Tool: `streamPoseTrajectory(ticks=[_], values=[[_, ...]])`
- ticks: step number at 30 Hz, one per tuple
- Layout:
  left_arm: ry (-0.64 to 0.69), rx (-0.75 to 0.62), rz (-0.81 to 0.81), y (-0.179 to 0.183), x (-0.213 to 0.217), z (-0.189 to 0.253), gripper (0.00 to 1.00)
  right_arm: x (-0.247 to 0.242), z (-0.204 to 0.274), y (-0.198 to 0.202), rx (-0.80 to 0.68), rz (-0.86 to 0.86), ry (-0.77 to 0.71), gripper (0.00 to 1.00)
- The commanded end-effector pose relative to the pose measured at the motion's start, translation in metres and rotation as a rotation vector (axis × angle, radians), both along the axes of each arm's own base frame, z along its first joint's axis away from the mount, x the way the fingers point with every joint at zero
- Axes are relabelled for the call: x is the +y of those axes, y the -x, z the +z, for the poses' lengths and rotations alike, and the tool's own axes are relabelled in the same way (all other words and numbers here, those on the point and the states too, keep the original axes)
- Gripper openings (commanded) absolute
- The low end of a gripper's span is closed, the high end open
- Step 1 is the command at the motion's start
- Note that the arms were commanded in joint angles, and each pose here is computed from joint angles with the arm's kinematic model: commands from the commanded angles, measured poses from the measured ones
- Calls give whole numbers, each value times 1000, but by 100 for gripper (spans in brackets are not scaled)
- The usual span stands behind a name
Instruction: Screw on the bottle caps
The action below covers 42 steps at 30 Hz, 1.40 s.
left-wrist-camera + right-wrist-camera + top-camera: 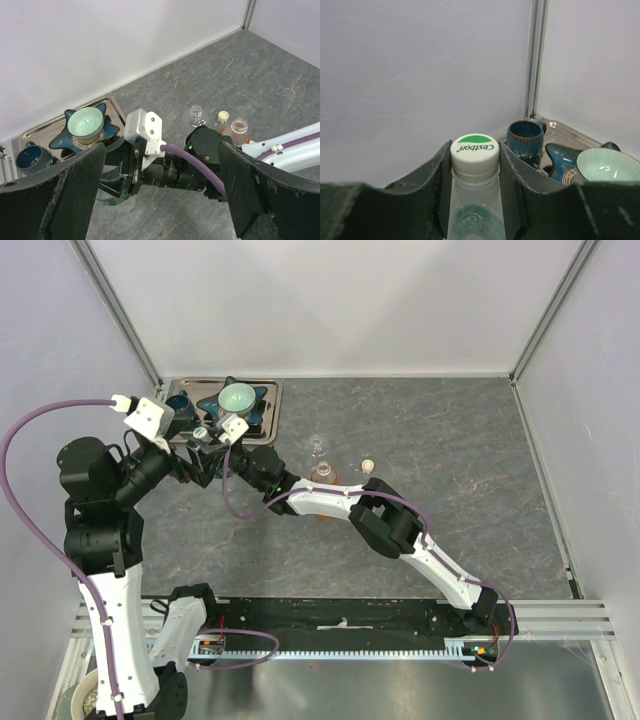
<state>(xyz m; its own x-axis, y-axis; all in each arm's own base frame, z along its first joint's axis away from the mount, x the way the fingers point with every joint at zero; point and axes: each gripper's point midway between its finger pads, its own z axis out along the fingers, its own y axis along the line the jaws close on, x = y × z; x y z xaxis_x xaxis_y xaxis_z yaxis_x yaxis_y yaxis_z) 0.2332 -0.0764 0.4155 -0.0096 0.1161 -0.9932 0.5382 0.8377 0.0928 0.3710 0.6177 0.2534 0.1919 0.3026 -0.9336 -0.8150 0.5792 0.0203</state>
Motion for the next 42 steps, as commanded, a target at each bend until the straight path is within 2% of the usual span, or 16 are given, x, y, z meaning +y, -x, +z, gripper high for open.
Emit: streamPoseTrajectory(ticks=[1,7,10,14,20,42], values=[[35,-10,-39,4,-8,5,99,-5,-10,-2,19,-26,-20,15],[44,-3,-39,-5,-7,-2,99,-6,-22,-4,55,-20,17,16],[50,-7,-49,-5,-8,1,99,-7,-26,-4,61,-24,32,20],[51,-6,-54,-6,-9,1,99,-7,-28,-5,67,-26,35,42],[49,-3,-66,-4,-11,-1,99,-5,-27,-5,66,-14,60,60],[70,2,-107,-1,-17,-1,99,-10,-8,-5,44,5,89,88]])
